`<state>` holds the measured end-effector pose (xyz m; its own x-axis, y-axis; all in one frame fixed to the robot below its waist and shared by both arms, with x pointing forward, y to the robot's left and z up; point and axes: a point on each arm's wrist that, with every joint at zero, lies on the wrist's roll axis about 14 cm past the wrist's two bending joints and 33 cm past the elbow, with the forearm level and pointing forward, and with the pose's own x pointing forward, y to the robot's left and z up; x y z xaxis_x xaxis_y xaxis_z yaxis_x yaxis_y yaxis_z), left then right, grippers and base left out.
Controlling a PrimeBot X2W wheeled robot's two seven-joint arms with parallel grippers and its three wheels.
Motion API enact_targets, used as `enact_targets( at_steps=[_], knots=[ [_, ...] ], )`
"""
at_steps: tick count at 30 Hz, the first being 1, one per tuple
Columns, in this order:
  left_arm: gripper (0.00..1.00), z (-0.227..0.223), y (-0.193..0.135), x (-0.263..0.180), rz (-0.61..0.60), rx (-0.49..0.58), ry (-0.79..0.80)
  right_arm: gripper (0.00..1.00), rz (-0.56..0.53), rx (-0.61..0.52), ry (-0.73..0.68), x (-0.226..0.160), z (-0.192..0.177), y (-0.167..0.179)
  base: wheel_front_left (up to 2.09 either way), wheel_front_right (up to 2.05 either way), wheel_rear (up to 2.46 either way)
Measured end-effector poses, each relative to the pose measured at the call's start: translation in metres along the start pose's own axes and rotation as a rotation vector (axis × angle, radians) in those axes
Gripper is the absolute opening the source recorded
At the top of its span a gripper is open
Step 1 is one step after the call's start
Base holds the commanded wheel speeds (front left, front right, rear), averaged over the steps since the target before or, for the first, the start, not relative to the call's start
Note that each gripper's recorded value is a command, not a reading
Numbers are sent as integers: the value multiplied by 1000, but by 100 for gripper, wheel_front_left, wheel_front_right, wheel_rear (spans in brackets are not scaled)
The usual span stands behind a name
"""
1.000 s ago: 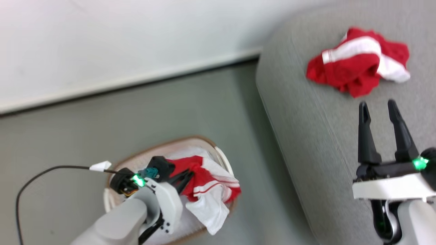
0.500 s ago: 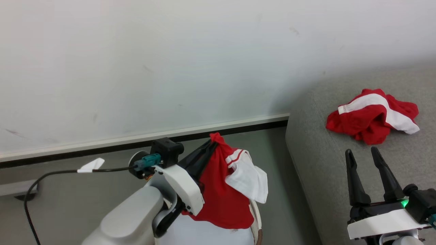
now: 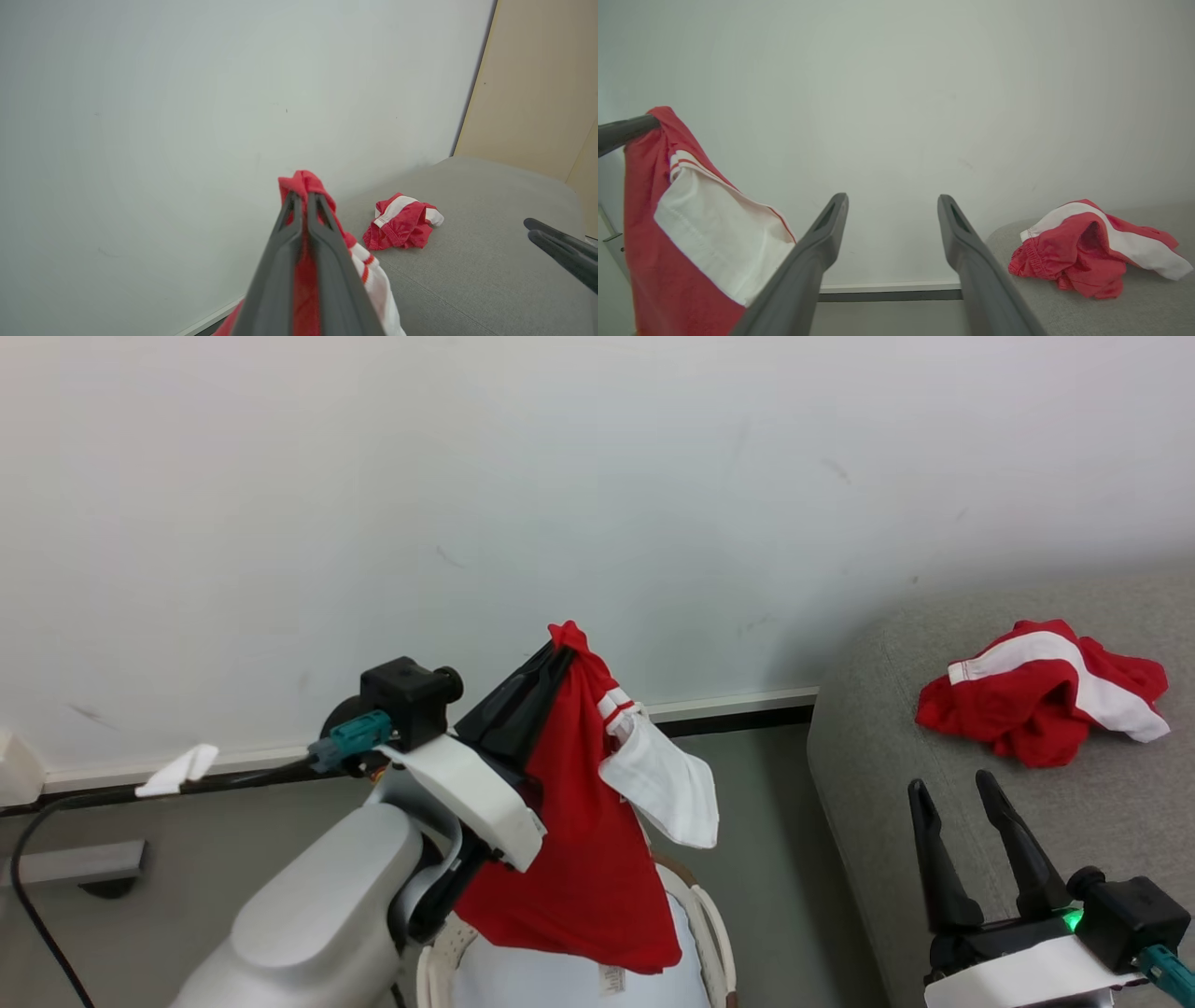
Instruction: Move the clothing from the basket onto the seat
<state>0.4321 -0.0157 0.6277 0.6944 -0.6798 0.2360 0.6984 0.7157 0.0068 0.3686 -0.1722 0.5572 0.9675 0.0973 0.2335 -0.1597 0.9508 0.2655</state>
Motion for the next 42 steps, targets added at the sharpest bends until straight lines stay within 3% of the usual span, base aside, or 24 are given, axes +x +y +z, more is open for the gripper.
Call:
enact_targets(
  at_steps=[8, 17, 29, 42],
  knots=[
    [0, 1, 4, -4, 15, 4, 2, 100, 98, -26, 34, 2, -8, 24, 0, 0, 0],
    [0, -4, 2, -9, 21, -2, 21, 100, 404, -57, 114, 3, -27, 103, 0, 0, 0],
    [0, -1, -1, -28, 41, -1, 27, 100, 652, -142, 265, 13, -66, 165, 0, 0, 0],
    [0, 3, -13, -47, 38, 8, 45, 100, 793, -241, 414, 18, -104, 196, 0, 0, 0]
  ],
)
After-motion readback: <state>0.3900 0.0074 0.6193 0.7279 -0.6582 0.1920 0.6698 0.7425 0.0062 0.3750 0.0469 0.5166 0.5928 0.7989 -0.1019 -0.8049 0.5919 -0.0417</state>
